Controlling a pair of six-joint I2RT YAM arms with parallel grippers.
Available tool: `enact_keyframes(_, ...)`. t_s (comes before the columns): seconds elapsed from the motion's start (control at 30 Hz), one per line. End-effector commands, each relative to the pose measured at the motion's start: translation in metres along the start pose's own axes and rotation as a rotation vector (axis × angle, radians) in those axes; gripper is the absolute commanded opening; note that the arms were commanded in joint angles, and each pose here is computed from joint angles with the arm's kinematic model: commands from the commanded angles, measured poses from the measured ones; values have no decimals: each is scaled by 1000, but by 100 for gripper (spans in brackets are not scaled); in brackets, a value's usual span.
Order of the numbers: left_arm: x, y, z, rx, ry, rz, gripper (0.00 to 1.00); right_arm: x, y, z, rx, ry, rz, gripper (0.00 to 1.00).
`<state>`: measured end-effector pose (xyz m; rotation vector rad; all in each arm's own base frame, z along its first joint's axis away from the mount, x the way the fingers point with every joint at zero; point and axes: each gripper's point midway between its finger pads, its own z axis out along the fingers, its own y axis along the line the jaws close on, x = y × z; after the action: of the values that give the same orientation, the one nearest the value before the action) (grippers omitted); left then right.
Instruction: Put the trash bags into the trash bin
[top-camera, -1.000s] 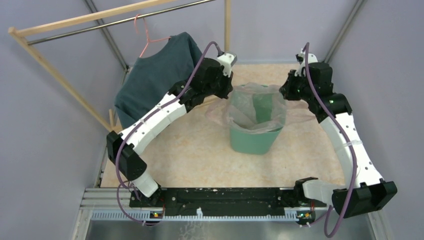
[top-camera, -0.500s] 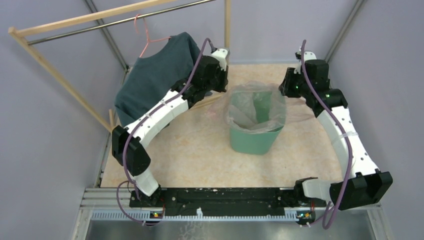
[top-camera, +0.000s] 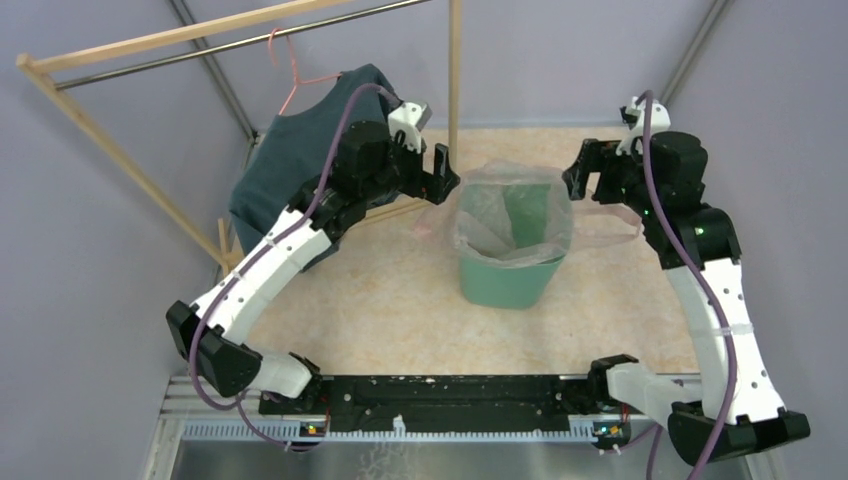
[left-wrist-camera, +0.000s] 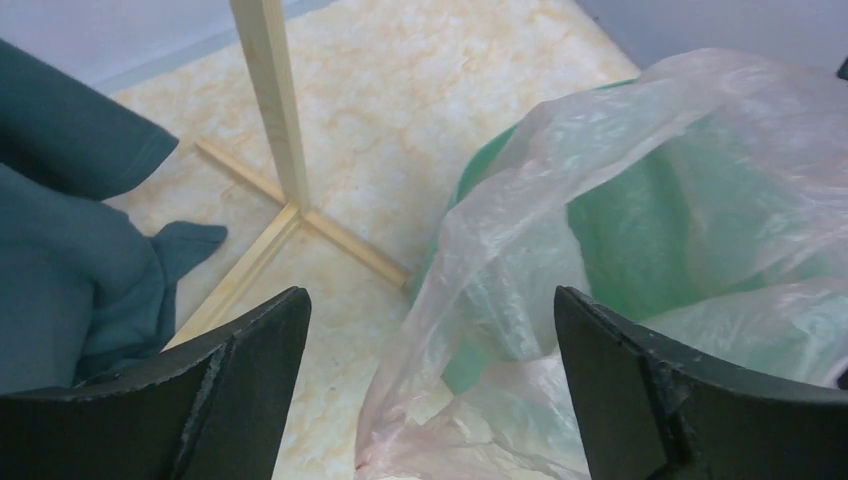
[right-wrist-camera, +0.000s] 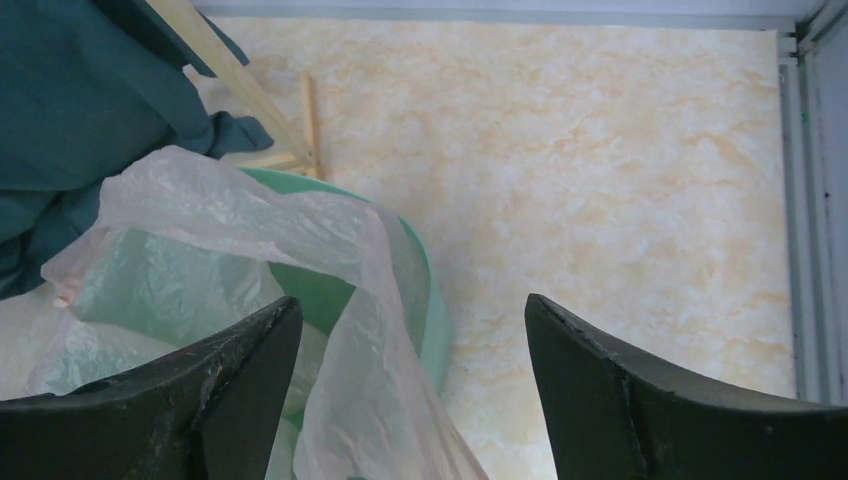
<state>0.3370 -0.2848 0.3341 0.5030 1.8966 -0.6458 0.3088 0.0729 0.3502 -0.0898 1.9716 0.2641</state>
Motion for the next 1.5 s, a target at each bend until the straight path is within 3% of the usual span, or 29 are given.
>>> enact_keyframes(0.0,-1,-20,3,117,15,19,99,9,-14,-6,66,16,-29,81)
enact_keyframes(0.1,12,-26,17,166,61,8,99,7,-11,-7,44,9,-58,81)
enact_keyframes(0.23,24,-34,30,231,107,11,99,7,3,-6,-44,-1,-85,90)
enact_keyframes(0.33,25,-23,37,173,124,26,99,17,-3,0,-22,23,-94,94)
enact_keyframes(0.53,17,-16,47,127,101,12,90,14,-6,11,0,7,-59,73)
enact_keyframes(0.8,4,-8,64,120,68,-43,72,6,-11,29,35,-12,-13,30)
enact_keyframes(0.87,2,-8,69,126,69,-50,67,7,-14,32,54,-12,1,24)
enact_keyframes(1.23,-8,3,78,99,31,-63,30,11,-33,42,162,5,3,20)
enact_keyframes(1.37,-8,2,79,112,26,-63,40,9,-36,44,179,3,0,20)
enact_keyframes(1.47,-5,3,78,108,31,-60,45,4,-34,43,167,-15,1,14)
